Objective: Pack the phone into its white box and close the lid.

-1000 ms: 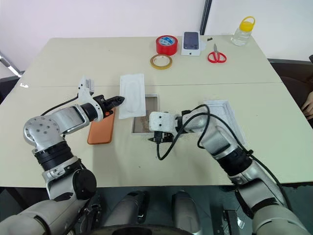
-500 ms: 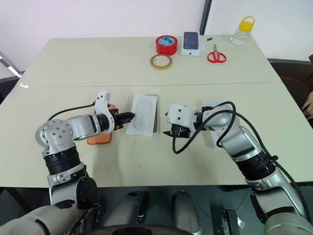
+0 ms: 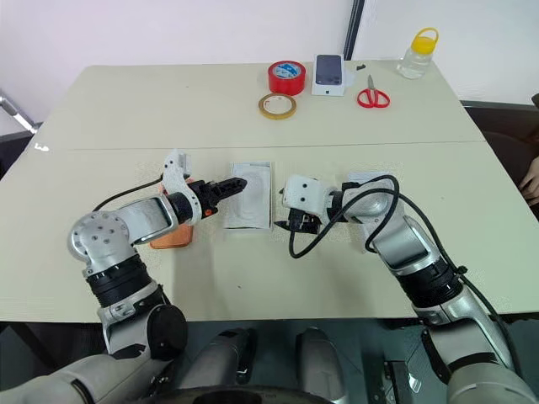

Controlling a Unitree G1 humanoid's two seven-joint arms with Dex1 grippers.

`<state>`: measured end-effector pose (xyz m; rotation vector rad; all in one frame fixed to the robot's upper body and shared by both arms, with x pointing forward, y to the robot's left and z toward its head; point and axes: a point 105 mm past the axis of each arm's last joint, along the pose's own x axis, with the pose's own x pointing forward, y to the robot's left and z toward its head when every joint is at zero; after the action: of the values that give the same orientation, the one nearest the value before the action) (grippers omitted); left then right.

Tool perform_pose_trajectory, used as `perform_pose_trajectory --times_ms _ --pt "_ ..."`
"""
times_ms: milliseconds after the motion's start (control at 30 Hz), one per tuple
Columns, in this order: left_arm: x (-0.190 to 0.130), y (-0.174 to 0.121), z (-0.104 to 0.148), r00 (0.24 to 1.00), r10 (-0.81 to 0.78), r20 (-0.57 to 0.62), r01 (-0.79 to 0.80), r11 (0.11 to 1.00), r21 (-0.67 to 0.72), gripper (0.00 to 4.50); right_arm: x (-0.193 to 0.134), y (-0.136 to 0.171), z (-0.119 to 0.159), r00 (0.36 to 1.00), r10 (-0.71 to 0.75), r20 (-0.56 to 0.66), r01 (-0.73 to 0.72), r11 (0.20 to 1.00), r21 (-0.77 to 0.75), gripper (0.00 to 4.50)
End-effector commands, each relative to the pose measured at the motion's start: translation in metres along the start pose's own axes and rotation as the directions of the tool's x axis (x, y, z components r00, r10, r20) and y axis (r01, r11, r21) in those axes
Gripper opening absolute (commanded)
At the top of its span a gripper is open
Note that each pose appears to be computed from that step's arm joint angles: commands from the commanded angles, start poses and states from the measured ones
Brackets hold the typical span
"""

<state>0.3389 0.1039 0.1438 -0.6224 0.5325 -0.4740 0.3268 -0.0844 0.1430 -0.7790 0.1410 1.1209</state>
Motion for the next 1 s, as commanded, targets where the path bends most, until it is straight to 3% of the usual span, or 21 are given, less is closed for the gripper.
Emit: perform_pose_trajectory --times_ms 33,167,200,433,567,833,1000 --pt "-0.011 -0.012 0.023 0.995 -0.044 0.086 0.039 0.997 0.061 4.24 -0.005 -0.021 0.014 0.995 -0.083 0.046 0.083 0.997 -0.002 2.21" --pt "-0.024 0.008 0.033 0.993 0.03 0.116 -0.05 0.984 0.173 4.24 0.01 -0.036 0.021 0.987 -0.155 0.048 0.153 0.987 0.041 0.19" --pt "-0.028 0.015 0.035 0.991 0.056 0.121 -0.082 0.972 0.222 4.24 0.016 -0.037 0.023 0.986 -0.159 0.046 0.157 0.987 0.044 0.04" --pt "-0.061 0.043 0.036 0.988 0.007 0.153 -0.096 0.803 0.588 4.24 0.06 -0.04 0.033 0.982 -0.189 0.024 0.185 0.975 0.124 0.04" --pt "-0.072 0.051 0.026 0.995 -0.022 0.097 -0.05 0.727 0.685 4.24 0.076 -0.04 0.033 0.983 -0.184 0.008 0.181 0.974 0.14 0.04" --pt "-0.083 0.052 0.001 0.998 -0.06 -0.01 0.049 0.684 0.727 4.24 0.095 -0.047 0.009 0.968 -0.216 -0.13 0.226 0.972 0.069 0.04" --pt "-0.084 0.056 0.001 0.999 -0.041 0.024 0.013 0.72 0.694 4.24 0.094 -0.045 0.015 0.973 -0.214 -0.086 0.218 0.976 0.031 0.04"
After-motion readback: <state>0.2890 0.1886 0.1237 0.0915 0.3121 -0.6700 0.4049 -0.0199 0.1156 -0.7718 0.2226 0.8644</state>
